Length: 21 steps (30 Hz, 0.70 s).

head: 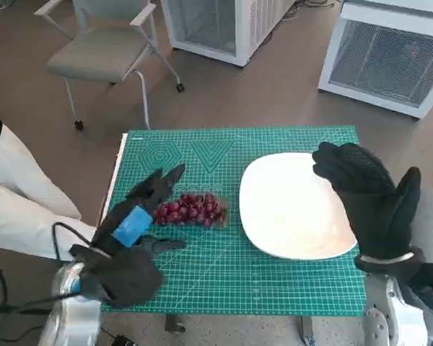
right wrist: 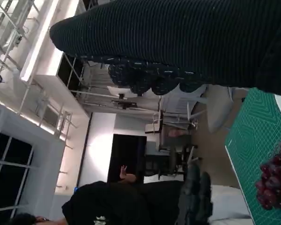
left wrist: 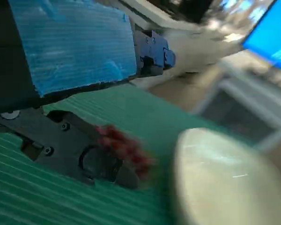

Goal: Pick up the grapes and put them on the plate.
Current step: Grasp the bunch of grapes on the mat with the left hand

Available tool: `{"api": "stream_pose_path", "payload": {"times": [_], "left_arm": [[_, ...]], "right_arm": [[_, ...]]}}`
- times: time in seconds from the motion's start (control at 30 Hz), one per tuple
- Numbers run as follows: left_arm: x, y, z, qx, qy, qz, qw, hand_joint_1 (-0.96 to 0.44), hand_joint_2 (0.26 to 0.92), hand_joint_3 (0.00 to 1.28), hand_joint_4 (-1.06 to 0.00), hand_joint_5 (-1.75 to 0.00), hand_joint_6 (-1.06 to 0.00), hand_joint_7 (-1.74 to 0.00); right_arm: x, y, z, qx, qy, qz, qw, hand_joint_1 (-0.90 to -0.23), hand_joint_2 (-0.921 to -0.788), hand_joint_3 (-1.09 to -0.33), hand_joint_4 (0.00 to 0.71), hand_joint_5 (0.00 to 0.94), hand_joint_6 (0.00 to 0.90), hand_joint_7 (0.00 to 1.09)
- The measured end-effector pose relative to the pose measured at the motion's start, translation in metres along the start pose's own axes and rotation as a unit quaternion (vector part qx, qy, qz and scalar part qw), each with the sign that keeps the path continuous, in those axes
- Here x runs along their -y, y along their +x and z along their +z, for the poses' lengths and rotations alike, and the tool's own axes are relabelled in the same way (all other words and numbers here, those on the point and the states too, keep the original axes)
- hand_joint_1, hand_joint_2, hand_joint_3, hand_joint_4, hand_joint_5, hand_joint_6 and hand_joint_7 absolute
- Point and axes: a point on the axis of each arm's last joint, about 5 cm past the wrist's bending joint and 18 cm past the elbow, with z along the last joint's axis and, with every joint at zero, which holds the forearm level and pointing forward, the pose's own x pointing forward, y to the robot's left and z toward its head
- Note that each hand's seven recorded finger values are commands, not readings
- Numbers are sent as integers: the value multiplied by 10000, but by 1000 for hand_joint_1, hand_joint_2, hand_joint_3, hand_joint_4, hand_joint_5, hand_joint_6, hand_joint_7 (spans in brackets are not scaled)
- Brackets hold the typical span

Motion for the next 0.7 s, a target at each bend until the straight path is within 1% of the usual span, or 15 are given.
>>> {"api": "stream_pose_path", "payload": {"times": [0.13,0.4,0.7], "left_arm": [[14,1,82,-107,124,-106,9998,-149,700,6,1,1,-131,-12],[71,54,154,-231,266,-348,9988,-127,705,6,1,1,-156,-19],[90,244,234,-294,680,-423,9964,-92,710,6,-15,-5,-194,-23]], "right_arm": [[4,-1,1,-22,-2,3,10000,-372,-921,-627,420,762,191,1015],[15,-16,1,-39,-16,-23,10000,-373,-921,-627,418,765,190,1017],[15,-21,-1,-42,-25,-28,10000,-374,-921,-628,414,767,189,1019]]}}
